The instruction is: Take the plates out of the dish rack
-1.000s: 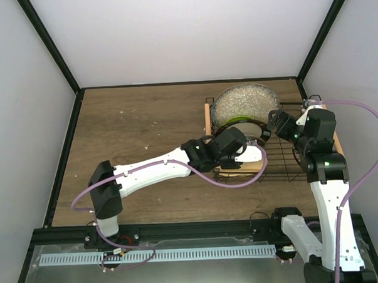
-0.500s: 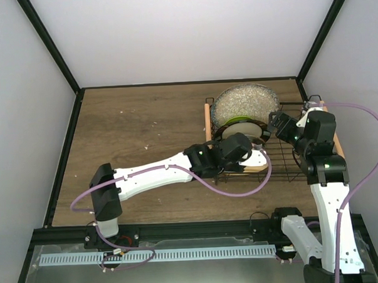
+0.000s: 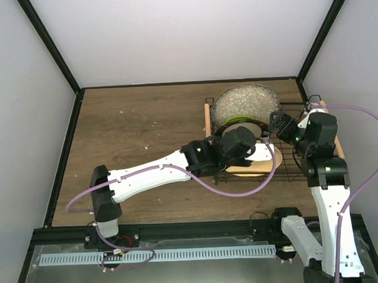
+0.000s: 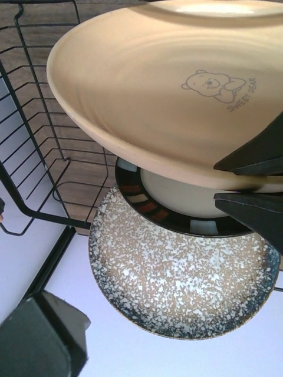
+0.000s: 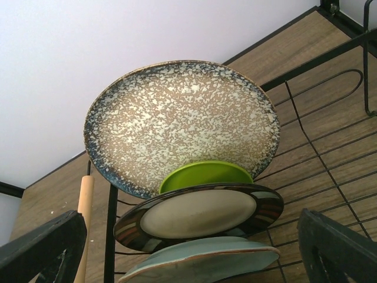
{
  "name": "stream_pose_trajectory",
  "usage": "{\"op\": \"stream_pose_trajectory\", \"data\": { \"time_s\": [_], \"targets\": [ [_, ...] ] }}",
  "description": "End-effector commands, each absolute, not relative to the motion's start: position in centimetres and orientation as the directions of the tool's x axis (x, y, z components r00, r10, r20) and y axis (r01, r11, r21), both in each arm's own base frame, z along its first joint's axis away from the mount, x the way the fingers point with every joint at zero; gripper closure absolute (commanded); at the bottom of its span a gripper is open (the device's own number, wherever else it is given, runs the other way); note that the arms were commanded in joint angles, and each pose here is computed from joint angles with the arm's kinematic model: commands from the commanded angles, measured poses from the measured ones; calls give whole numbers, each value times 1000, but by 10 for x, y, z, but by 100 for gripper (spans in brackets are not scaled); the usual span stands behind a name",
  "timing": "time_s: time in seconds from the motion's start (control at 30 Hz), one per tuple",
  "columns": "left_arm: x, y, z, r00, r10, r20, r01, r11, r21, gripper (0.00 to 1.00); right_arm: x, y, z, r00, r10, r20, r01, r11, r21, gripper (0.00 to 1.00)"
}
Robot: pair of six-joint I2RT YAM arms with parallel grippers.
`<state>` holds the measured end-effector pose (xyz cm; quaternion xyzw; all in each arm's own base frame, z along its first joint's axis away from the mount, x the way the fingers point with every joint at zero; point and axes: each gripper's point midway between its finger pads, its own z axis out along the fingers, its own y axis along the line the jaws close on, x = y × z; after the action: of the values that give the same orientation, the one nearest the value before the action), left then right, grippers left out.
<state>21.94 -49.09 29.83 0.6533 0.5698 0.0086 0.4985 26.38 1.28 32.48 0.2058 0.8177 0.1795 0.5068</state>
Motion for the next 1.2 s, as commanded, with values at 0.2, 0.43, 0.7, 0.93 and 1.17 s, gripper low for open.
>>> {"op": "stream_pose_trajectory", "data": {
  "time_s": [0.2, 0.43, 0.7, 0.93, 1.17],
  "targets": [
    [214, -487, 344, 379, 717, -584, 684, 208, 699, 95, 251, -4, 362, -231, 566, -792, 180, 824, 537, 0],
    [215, -473, 376, 384, 685, -619, 656, 270, 705, 96, 244, -12, 390, -121, 583, -803, 170, 809, 562, 0],
    [222, -455, 406, 394, 668, -631, 591, 341, 731, 96, 247, -12, 384, -127, 610, -783, 180, 790, 586, 0],
    [258, -404, 484, 355, 556, -752, 489, 576, 656, 96, 248, -11, 379, -134, 628, -767, 188, 776, 602, 0],
    [305, -308, 550, 279, 341, -898, 393, 813, 431, 96, 250, -10, 365, -158, 649, -744, 203, 759, 619, 0]
  ]
}}
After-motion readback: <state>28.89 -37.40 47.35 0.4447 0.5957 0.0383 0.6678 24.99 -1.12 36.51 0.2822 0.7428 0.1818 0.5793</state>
